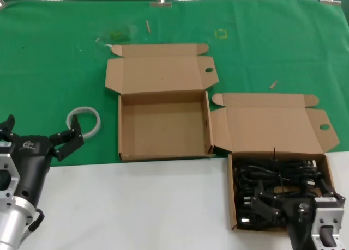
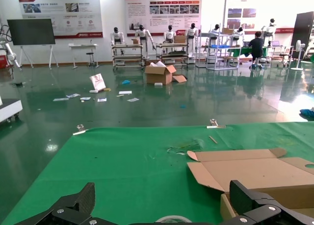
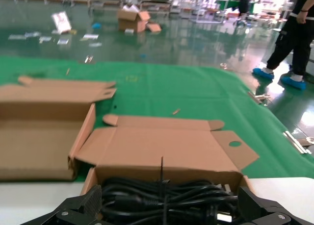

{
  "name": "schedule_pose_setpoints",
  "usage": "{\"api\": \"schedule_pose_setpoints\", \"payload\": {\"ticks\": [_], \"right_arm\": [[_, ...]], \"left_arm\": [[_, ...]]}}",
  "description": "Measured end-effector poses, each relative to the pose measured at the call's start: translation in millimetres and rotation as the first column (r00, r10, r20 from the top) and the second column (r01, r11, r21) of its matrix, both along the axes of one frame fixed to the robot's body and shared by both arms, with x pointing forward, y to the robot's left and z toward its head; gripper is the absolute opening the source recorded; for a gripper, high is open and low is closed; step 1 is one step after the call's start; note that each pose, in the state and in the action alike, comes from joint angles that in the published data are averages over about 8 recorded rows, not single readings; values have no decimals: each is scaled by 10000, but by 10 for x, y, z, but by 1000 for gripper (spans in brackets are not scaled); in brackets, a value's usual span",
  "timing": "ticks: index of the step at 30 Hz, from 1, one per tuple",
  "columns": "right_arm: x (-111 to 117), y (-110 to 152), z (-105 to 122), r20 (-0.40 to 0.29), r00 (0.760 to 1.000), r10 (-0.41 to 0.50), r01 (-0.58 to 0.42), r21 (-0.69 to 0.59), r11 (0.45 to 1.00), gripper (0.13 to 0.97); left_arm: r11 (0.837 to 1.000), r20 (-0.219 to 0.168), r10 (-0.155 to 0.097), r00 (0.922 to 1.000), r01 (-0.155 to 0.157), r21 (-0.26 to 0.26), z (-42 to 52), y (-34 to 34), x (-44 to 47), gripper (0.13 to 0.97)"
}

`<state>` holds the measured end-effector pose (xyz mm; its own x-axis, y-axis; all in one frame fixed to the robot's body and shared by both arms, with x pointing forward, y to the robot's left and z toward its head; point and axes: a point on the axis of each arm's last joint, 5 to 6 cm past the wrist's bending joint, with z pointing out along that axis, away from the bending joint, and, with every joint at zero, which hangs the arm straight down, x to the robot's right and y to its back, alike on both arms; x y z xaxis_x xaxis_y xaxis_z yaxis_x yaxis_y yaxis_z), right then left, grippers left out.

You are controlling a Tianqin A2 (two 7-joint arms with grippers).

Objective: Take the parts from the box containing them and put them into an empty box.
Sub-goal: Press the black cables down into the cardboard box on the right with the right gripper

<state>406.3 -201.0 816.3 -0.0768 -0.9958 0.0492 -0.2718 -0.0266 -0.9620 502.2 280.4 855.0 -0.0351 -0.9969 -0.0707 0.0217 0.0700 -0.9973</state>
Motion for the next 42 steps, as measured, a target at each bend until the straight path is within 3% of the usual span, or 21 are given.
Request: {"api": "schedule_pose_setpoints", "payload": {"ticks": [12, 24, 42], "right_arm": [[-2, -48, -7, -1279, 9917, 155, -288, -1027, 9943, 966], [65, -104, -28, -1743, 9844, 254, -584, -1868, 9807, 966], [99, -321, 162, -2692, 9626, 304, -1487, -4310, 8900, 966]], "left_arm": [[10000, 0, 0, 10000, 0, -2, 0, 0, 0, 965], [10000, 0, 0, 10000, 0, -1, 0, 0, 0, 965], [10000, 0, 0, 10000, 0, 0, 0, 0, 0, 965]]}}
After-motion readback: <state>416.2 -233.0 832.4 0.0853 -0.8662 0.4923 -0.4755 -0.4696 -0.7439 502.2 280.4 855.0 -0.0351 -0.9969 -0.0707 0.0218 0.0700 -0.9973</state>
